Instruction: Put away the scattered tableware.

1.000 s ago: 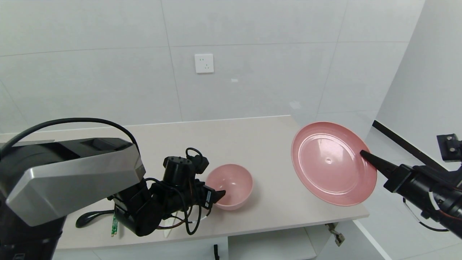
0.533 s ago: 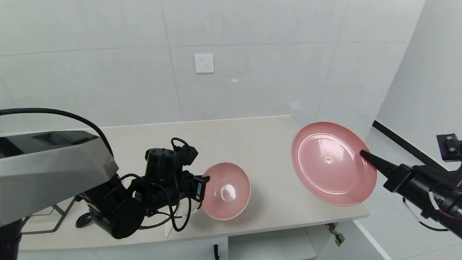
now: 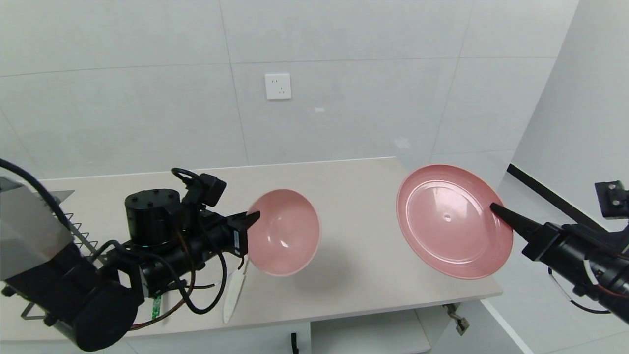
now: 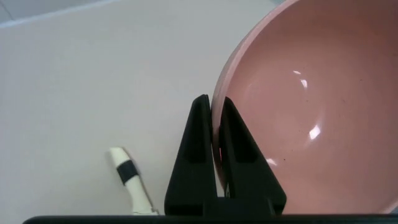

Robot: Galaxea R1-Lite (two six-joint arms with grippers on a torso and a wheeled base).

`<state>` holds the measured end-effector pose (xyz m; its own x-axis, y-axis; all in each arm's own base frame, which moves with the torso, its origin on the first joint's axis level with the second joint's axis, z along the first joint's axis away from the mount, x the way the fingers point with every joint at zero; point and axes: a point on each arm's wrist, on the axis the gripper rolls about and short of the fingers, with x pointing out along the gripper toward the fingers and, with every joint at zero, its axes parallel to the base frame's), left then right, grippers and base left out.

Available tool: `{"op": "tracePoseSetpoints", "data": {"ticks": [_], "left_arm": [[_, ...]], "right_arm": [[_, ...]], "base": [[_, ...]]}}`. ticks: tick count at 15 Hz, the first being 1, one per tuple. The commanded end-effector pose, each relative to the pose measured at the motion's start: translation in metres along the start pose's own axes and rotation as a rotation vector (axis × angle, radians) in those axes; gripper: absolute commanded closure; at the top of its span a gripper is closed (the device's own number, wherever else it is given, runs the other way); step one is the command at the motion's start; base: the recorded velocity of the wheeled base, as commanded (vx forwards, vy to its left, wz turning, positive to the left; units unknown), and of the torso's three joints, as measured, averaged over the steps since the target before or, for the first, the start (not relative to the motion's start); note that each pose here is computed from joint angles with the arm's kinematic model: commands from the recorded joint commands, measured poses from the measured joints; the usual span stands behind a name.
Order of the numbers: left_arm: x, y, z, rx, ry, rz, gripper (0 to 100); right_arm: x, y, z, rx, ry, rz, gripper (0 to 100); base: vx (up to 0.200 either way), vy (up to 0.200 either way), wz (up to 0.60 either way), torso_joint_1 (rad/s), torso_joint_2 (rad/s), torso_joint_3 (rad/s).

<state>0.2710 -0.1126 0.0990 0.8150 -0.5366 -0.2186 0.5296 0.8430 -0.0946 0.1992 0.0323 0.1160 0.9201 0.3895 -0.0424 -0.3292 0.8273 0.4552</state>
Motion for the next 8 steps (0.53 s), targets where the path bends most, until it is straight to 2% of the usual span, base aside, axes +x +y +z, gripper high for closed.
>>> {"op": "tracePoseSetpoints", "data": {"ticks": [1,4,5,6,7,8], "left_arm": [[-0.025,0.002,0.022,0.01,-0.086,0.018,100],[-0.05,-0.001,0.037,0.021,-0.153,-0.007,100],[-0.064,-0.004,0.048,0.021,-0.201,-0.013,100],[-0.069,-0.004,0.052,0.013,-0.214,-0.03,100],[-0.079,-0.005,0.061,-0.021,-0.228,-0.097,100],[-0.083,-0.003,0.063,-0.044,-0.217,-0.106,100]], "right_arm": [[0.001,0.0,0.001,-0.002,-0.003,0.003,100],[0.002,0.005,0.002,-0.019,-0.009,0.03,100],[0.001,0.013,0.003,-0.024,-0.014,0.065,100],[0.001,0.016,0.004,-0.028,-0.02,0.082,100],[0.001,0.023,0.008,-0.036,-0.041,0.114,100],[-0.001,0.026,0.008,-0.038,-0.045,0.13,100]], "base": [[0.0,0.0,0.0,0.0,0.0,0.0],[0.0,0.0,0.0,0.0,0.0,0.0],[0.0,0.0,0.0,0.0,0.0,0.0],[0.0,0.0,0.0,0.0,0.0,0.0],[0.0,0.0,0.0,0.0,0.0,0.0],[0.0,0.0,0.0,0.0,0.0,0.0]]}}
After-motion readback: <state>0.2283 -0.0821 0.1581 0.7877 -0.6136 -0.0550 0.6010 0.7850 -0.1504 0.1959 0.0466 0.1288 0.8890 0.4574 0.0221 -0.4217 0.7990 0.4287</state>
